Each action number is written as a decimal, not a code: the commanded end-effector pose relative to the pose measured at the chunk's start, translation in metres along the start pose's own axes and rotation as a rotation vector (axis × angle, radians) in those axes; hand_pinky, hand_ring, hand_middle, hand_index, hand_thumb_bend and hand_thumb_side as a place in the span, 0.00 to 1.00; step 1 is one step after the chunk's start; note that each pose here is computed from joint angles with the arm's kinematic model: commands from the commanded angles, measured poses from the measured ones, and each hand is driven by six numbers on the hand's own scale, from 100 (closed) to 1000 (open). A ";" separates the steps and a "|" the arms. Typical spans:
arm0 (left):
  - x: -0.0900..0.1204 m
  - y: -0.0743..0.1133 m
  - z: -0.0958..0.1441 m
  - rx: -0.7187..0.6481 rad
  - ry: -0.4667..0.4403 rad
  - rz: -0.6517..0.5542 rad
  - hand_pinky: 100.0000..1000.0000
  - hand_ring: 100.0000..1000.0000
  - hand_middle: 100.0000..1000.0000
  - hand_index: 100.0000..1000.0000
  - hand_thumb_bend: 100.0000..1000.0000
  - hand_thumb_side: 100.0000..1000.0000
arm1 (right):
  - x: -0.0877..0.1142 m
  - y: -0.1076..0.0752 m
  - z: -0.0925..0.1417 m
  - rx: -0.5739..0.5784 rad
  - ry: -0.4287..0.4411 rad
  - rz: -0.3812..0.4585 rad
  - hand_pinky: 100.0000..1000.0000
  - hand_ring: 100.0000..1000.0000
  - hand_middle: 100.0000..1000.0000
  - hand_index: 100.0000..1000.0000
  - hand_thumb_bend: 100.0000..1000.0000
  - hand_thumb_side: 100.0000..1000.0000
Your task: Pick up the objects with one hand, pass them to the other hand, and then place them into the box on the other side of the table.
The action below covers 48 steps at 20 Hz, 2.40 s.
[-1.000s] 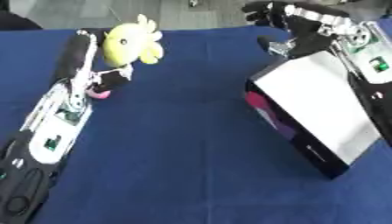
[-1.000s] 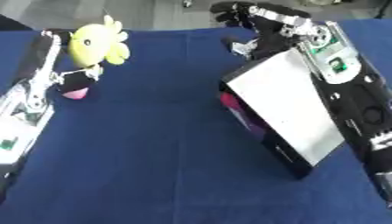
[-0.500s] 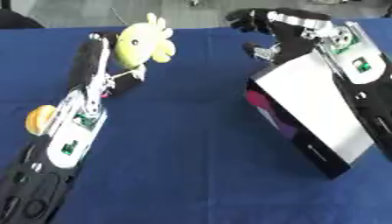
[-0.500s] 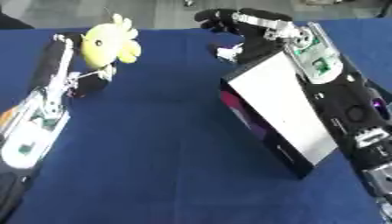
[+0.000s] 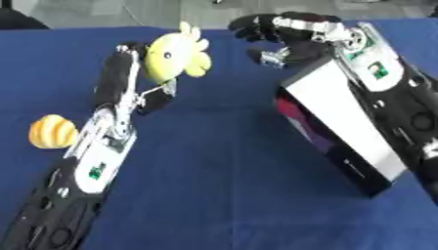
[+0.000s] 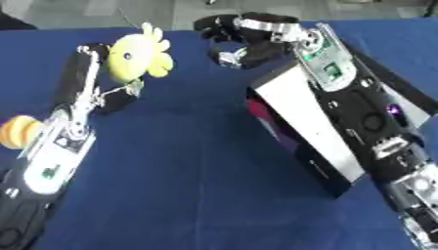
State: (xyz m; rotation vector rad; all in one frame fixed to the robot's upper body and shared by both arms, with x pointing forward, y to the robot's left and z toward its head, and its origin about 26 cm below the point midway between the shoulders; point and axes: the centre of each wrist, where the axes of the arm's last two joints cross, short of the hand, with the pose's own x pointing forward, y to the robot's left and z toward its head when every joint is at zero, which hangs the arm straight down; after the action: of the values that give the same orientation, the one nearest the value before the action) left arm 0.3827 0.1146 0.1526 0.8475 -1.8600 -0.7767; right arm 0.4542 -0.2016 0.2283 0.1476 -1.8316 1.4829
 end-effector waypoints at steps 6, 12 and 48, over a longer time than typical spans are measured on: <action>0.021 -0.002 -0.002 0.050 -0.084 -0.035 0.70 0.65 0.42 0.51 0.00 0.00 | 0.008 -0.010 0.014 0.001 0.012 0.042 1.00 1.00 1.00 1.00 0.00 0.54; 0.029 -0.004 -0.002 0.077 -0.113 -0.042 0.70 0.64 0.41 0.51 0.00 0.00 | 0.014 -0.009 0.033 0.021 0.013 0.041 1.00 1.00 1.00 1.00 0.00 0.56; 0.060 -0.034 0.000 0.079 -0.180 -0.040 0.69 0.64 0.41 0.52 0.00 0.00 | 0.026 0.003 0.011 0.137 -0.006 -0.007 1.00 1.00 1.00 1.00 0.00 0.70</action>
State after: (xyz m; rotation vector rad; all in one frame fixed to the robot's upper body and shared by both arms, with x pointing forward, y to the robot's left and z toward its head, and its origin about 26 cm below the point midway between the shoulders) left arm 0.3709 0.0529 0.1452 0.8860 -2.0095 -0.8428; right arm 0.4295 -0.2026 0.2283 0.2459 -1.7102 1.5868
